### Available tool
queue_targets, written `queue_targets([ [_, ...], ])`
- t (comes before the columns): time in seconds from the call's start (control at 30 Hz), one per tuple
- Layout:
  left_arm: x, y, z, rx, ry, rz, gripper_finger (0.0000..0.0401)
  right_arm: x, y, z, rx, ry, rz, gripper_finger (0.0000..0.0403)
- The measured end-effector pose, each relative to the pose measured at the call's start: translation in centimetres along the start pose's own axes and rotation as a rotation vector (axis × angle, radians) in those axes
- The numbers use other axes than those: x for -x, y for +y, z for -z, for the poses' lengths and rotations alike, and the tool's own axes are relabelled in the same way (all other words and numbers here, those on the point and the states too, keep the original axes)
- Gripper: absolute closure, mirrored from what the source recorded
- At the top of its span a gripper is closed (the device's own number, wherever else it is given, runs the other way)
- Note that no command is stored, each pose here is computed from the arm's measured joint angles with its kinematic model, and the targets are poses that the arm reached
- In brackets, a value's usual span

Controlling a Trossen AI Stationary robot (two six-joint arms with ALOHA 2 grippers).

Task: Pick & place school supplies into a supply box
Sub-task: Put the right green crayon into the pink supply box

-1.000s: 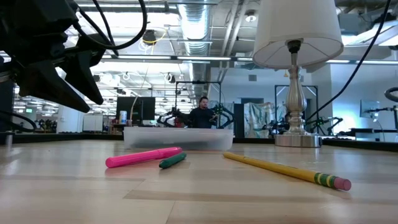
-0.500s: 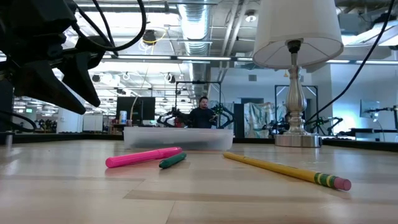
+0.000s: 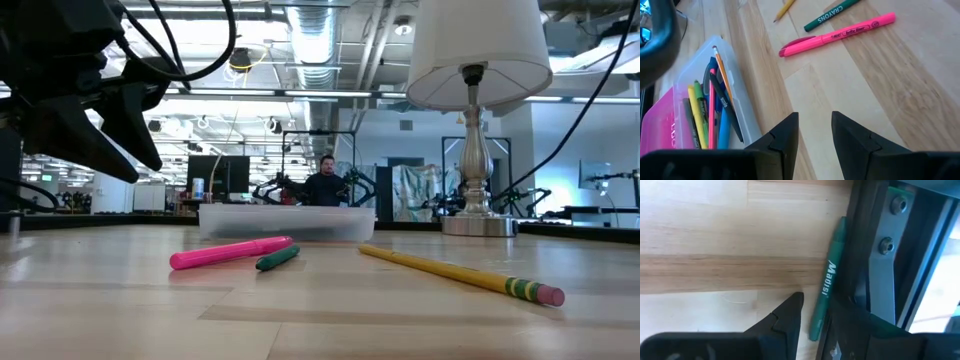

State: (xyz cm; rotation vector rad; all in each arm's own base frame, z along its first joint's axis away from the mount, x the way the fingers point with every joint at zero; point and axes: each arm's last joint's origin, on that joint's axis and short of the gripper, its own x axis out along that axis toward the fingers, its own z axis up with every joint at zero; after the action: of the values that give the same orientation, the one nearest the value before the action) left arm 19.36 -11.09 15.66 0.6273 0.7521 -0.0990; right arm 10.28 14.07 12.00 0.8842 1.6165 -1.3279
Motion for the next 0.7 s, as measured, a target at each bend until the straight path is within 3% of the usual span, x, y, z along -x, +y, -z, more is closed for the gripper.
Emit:
queue_targets([
  [0.37,0.0,0.0,0.0,-0.003,0.0,0.005,0.029,1.1,-0.5,-0.2,0.087,0.007,-0.202,0.0296],
  [0.57,0.0,0.0,0.0,-0.003,0.0,0.005,0.029,1.0,-0.2,-0.1,0.103,0.001,-0.206,0.0302],
  [0.7,0.0,0.0,0.0,-0.003,0.0,0.005,0.029,0.9,0.0,0.0,0.11,0.001,-0.206,0.0334],
])
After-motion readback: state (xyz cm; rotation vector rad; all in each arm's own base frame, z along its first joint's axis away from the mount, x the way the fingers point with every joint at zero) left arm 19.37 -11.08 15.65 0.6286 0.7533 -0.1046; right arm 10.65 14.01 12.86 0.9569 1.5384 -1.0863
